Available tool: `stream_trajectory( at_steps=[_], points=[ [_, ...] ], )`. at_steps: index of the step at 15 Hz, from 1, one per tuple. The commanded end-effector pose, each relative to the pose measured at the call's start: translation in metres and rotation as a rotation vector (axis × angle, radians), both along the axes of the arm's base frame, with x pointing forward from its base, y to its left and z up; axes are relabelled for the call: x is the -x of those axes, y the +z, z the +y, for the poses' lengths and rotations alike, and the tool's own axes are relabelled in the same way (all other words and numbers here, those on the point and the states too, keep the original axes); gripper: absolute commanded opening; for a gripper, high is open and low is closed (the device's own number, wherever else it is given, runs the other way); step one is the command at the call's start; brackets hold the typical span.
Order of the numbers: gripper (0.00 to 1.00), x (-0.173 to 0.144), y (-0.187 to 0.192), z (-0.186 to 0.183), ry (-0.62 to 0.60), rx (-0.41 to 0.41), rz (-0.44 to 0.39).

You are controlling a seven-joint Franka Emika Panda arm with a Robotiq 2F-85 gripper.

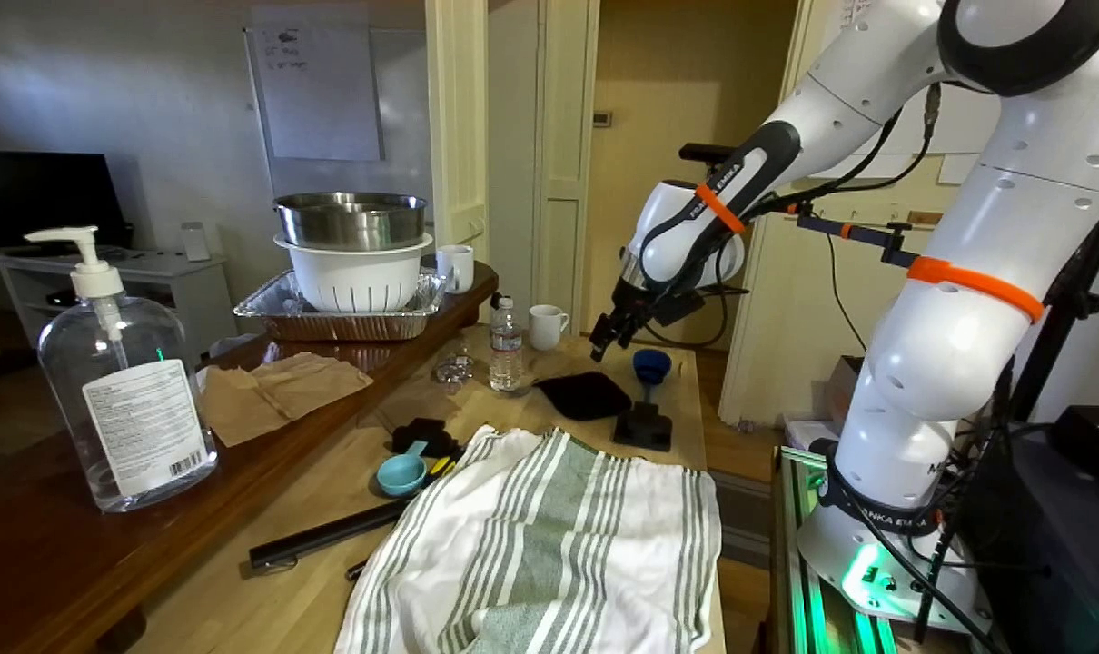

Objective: Move the black object to the left

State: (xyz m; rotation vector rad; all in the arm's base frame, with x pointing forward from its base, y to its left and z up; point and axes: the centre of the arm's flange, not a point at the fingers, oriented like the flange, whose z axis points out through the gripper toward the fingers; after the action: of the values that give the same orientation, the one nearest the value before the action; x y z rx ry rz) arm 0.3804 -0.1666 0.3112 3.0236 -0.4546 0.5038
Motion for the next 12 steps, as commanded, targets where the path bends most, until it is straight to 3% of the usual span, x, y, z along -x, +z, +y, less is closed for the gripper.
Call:
stream_trajectory(
  at_steps=[1, 4, 12],
  points=[
    [1.00, -0.019, -0.033, -0.022, 0.000, 0.016, -0.108],
    [1.00, -0.024, -0.049, -0.033, -0.018, 0.026, -0.158],
    [1.00, -0.024, -0.080, -0.032, -0.065, -0.002, -0.102]
  ],
)
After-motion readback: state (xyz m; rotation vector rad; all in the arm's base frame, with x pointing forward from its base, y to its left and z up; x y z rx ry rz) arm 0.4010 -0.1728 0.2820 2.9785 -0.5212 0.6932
